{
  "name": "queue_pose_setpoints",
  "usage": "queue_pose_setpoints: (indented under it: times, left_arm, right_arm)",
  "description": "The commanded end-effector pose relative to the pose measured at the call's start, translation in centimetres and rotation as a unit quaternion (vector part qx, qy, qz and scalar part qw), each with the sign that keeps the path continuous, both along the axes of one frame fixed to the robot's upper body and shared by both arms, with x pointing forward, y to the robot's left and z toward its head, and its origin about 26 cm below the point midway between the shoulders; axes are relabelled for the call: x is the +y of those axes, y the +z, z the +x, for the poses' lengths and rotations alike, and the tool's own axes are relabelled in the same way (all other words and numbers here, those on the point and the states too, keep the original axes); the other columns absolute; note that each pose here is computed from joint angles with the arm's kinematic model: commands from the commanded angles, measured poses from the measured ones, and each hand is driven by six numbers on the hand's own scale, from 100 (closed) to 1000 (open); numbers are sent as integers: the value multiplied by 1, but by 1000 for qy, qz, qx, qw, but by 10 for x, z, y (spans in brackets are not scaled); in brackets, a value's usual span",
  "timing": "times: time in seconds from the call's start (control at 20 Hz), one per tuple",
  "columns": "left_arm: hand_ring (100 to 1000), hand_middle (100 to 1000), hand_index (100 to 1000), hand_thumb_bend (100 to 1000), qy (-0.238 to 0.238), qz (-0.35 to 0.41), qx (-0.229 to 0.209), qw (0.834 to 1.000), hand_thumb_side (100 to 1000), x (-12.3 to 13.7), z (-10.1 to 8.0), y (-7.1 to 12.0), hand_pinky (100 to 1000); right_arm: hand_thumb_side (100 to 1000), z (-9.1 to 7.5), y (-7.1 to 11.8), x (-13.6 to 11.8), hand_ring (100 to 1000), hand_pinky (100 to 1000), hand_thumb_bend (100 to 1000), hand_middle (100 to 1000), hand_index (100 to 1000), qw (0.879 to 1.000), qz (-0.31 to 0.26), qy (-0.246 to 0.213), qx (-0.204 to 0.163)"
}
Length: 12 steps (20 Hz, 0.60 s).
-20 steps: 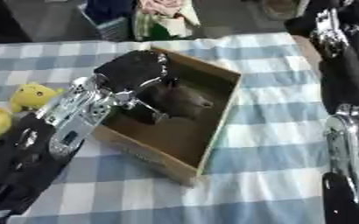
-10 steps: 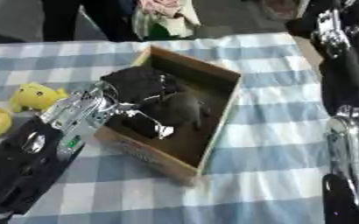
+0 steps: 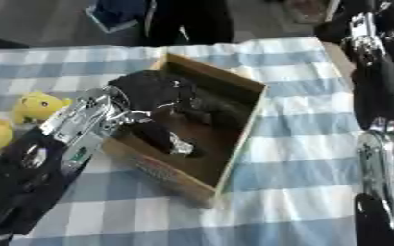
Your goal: Pick up objects on the table and place them in the box.
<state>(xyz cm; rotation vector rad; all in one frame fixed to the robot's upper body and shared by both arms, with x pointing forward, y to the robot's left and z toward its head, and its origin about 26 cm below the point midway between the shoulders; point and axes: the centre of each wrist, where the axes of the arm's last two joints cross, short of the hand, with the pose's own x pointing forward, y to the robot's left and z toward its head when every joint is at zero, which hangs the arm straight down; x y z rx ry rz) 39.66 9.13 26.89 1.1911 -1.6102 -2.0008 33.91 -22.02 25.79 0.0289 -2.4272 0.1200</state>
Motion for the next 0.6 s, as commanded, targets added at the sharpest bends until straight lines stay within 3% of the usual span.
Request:
queue_pose_setpoints:
  times: [0.05,0.1,0.15,0.3,0.5,0.6]
  left_arm:
    - [902,861,973,473,-10,-33,-36,999,979,4,-8,19,767]
    - [890,849,963,367,-15,-44,-42,998,995,5,-10,23,753]
    - [887,846,960,396,-19,-59,-50,997,930,6,-13,28,749]
    - [864,822,942,260,-29,-110,-75,991,842,12,-24,42,721]
    - [850,812,937,188,-37,-154,-87,984,818,25,-38,58,706]
    - [853,817,941,195,-38,-159,-89,982,820,35,-47,65,710]
  right_arm:
    - [566,-5,8,-2,625,716,100,453,769,1000,2,-1,-15]
    - [568,-5,8,-2,625,716,100,453,769,1000,2,-2,-15]
    - [564,-5,8,-2,625,716,100,453,769,1000,2,-3,-15]
    - [560,-5,7,-4,625,715,100,454,769,1000,4,-8,-16]
    - [560,-5,5,-8,624,715,100,454,768,1000,5,-18,-12]
    - [561,-5,4,-11,624,715,100,454,768,1000,5,-26,-9]
